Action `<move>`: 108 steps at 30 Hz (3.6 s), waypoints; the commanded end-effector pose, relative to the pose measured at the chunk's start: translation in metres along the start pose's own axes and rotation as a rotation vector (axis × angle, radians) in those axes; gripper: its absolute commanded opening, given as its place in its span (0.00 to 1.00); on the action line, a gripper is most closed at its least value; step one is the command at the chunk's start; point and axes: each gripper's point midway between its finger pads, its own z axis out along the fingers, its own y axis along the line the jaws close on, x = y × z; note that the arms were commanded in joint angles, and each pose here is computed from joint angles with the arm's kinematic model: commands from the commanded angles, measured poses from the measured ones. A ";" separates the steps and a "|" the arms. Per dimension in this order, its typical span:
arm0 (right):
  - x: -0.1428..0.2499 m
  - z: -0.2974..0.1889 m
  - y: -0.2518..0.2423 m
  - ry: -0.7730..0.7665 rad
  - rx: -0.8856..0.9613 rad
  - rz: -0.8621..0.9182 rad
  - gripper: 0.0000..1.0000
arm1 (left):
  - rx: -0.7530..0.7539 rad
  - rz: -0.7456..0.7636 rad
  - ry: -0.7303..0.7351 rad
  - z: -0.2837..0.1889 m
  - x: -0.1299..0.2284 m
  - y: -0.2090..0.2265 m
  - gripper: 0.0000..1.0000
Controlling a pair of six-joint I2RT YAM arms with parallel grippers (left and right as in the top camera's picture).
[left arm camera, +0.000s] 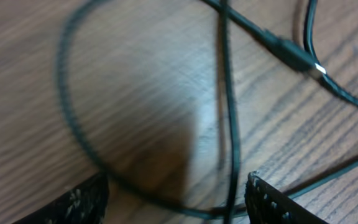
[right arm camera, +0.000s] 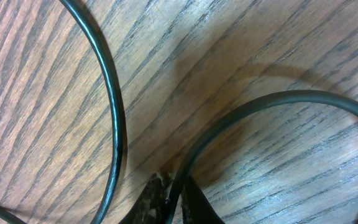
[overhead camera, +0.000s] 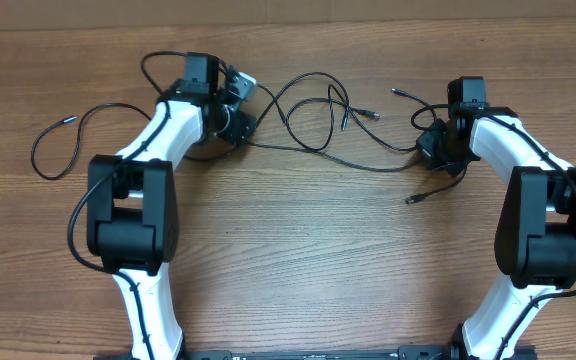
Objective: Untangle cables
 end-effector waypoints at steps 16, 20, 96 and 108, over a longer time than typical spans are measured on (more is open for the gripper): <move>0.010 0.025 -0.029 0.039 0.094 0.014 0.09 | 0.044 0.110 -0.006 0.008 -0.007 -0.019 0.51; 0.010 0.025 -0.029 0.039 0.094 0.014 0.10 | 0.047 0.045 -0.001 0.010 -0.005 -0.020 0.39; 0.009 0.026 -0.028 0.033 0.088 0.013 0.14 | -0.198 -0.177 -0.516 -0.172 -0.150 0.040 0.04; 0.009 0.026 -0.027 0.032 0.088 0.013 0.14 | -0.627 -0.536 -0.480 -0.247 -0.086 0.159 0.04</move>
